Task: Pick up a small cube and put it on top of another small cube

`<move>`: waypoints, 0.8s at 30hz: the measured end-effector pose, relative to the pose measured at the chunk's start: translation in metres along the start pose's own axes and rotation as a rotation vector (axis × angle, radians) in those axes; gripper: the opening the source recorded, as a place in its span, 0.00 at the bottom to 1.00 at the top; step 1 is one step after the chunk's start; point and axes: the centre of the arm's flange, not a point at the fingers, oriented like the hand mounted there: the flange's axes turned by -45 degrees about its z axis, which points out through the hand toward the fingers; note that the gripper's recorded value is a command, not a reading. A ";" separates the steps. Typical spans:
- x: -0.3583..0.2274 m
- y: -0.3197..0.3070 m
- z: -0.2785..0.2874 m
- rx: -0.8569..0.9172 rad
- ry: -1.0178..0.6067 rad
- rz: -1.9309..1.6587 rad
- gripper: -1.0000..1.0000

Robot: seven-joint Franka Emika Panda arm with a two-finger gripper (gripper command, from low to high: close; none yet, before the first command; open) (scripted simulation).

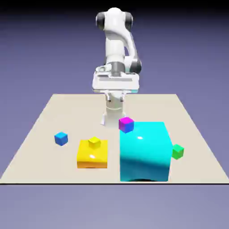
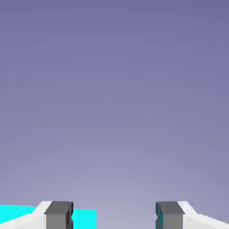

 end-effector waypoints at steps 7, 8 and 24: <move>-0.016 -0.133 0.067 0.154 -0.282 -0.580 0.50; -0.023 -0.152 0.074 0.173 -0.318 -0.666 0.50; -0.210 -0.402 0.129 0.264 -0.721 -2.053 0.50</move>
